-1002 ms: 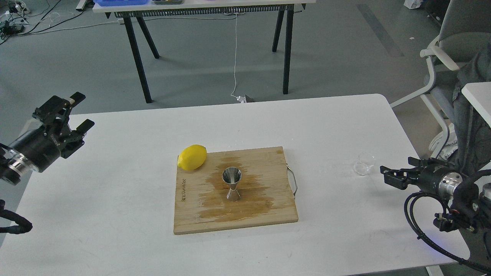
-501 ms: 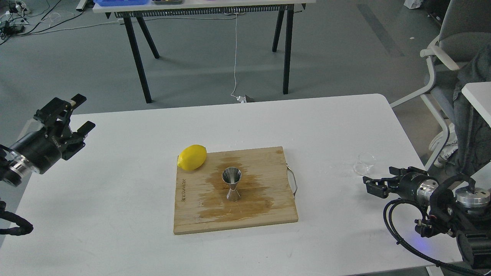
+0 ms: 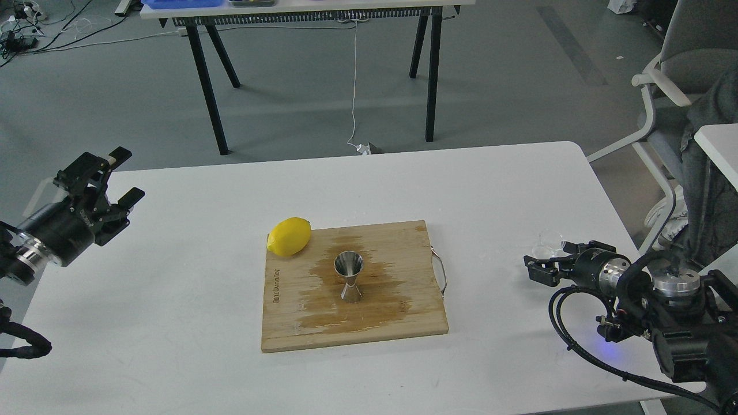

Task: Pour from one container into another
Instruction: 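Reach the right gripper to the small clear glass and grasp it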

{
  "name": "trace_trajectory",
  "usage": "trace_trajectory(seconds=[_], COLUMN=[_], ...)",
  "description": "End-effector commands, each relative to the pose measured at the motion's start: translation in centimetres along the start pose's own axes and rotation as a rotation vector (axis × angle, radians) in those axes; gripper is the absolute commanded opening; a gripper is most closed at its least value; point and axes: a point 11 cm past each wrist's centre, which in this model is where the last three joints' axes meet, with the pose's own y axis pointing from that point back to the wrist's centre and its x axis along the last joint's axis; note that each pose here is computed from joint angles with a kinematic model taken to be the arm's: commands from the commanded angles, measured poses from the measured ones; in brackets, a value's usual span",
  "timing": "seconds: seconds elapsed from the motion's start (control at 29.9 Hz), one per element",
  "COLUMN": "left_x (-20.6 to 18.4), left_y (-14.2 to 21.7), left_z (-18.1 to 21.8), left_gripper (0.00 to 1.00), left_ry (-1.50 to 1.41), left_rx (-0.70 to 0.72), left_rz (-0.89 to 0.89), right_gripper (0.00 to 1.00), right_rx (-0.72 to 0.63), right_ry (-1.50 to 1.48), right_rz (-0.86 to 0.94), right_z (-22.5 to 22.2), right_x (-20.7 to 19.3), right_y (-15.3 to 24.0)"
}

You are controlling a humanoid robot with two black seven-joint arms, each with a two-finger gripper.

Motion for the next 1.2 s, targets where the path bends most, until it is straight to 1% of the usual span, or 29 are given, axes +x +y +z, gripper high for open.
trace_trajectory(seconds=[0.0,0.27,0.37,0.47,0.63,0.7,0.8,0.87,1.0,1.17], left_x=[-0.1,-0.1,0.1,0.2,0.1,0.2,0.2,0.2,0.2,0.4], left_y=[-0.1,0.2,0.3,0.4,0.3,0.4,0.4,0.4,0.4,0.6], left_z=[-0.2,-0.5,-0.7,-0.9,-1.1,-1.2,-1.3,-1.3,-1.4,-1.7], left_gripper=[0.99,0.99,0.99,0.99,0.99,0.99,0.99,0.99,0.99,0.99], left_ry=[0.005,0.007,0.009,0.011,0.014,0.016,0.017,0.017,0.017,0.021], left_rx=[0.001,0.009,0.016,0.021,0.022,0.026,0.028,0.028,0.029,0.037], left_rz=[0.001,0.003,0.012,0.017,0.015,0.021,0.023,0.023,0.024,0.032], right_gripper=[0.94,0.89,0.83,0.80,0.66,0.58,0.51,0.43,0.33,0.26], right_rx=[0.005,0.020,0.022,0.019,0.011,0.011,0.011,0.010,0.011,0.010], right_ry=[-0.001,-0.010,-0.008,0.002,-0.008,-0.006,-0.007,-0.005,-0.003,0.003], right_rz=[-0.013,-0.013,-0.019,-0.022,-0.018,-0.021,-0.017,-0.014,-0.016,-0.023], right_z=[-0.2,-0.9,-0.9,-0.8,-0.4,-0.4,-0.4,-0.4,-0.4,-0.4], right_x=[-0.5,-0.6,-0.6,-0.9,-0.6,-0.7,-0.5,-0.4,-0.4,-0.4], right_y=[0.0,-0.2,-0.2,-0.3,-0.7,-0.7,-0.7,-0.7,-0.7,-0.7])
